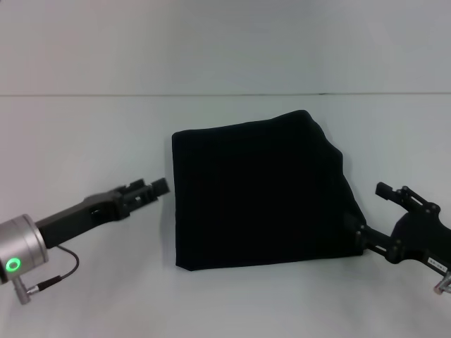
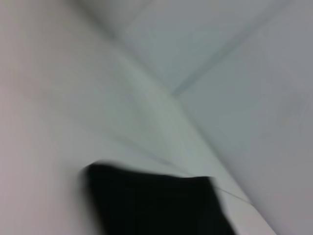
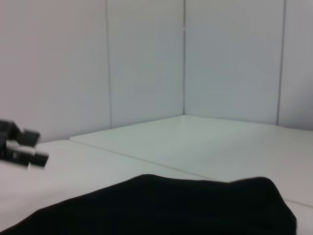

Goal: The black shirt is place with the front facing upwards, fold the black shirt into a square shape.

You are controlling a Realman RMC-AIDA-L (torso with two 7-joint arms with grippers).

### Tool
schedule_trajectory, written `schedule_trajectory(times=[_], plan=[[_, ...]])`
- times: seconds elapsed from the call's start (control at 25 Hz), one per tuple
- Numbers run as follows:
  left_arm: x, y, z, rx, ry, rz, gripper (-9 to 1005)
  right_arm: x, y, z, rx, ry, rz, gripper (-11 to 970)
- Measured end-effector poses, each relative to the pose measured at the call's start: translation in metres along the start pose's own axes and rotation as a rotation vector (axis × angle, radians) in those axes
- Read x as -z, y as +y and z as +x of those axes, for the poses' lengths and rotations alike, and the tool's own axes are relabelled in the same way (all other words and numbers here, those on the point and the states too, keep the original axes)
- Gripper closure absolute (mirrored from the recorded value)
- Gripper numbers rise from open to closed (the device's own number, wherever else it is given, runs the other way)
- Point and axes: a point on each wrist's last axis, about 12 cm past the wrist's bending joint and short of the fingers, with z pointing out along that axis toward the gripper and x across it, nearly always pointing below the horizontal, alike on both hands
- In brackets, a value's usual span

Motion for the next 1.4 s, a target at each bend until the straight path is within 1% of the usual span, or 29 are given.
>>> schedule_trajectory(times=[0.08, 0.16, 0.2, 0.28, 0.36, 0.52, 0.68, 0.76, 1.0, 1.4], plan=[[0.005, -0.012, 0.000, -0.201, 0.000, 0.099, 383, -0.003, 0.001, -0.002, 0.020, -0.004, -0.012, 91], [0.009, -0.023, 0.004, -0.398, -0.001, 0.196, 334, -0.005, 0.002, -0.003, 0.038, -0.012, -0.024, 91], [0.010, -0.025, 0.007, -0.447, 0.001, 0.216, 310, -0.006, 0.002, -0.004, 0.043, -0.018, -0.029, 91], [0.015, -0.029, 0.015, -0.587, 0.017, 0.267, 262, -0.006, 0.003, -0.005, 0.045, -0.026, -0.036, 91], [0.021, -0.027, 0.026, -0.667, 0.052, 0.272, 203, -0.003, 0.005, -0.004, 0.043, -0.030, -0.039, 91], [0.030, -0.024, 0.038, -0.692, 0.082, 0.249, 62, 0.010, 0.014, 0.005, 0.009, -0.028, -0.034, 91], [0.037, -0.016, 0.044, -0.671, 0.074, 0.177, 60, 0.017, 0.023, 0.014, -0.004, -0.010, -0.030, 91], [0.039, -0.014, 0.044, -0.665, 0.077, 0.158, 60, 0.018, 0.024, 0.016, -0.003, 0.002, -0.030, 91], [0.039, -0.011, 0.046, -0.661, 0.100, 0.145, 60, 0.015, 0.024, 0.016, -0.010, 0.004, -0.034, 91], [0.039, -0.013, 0.046, -0.657, 0.085, 0.149, 60, 0.014, 0.024, 0.015, -0.015, -0.003, -0.029, 91]])
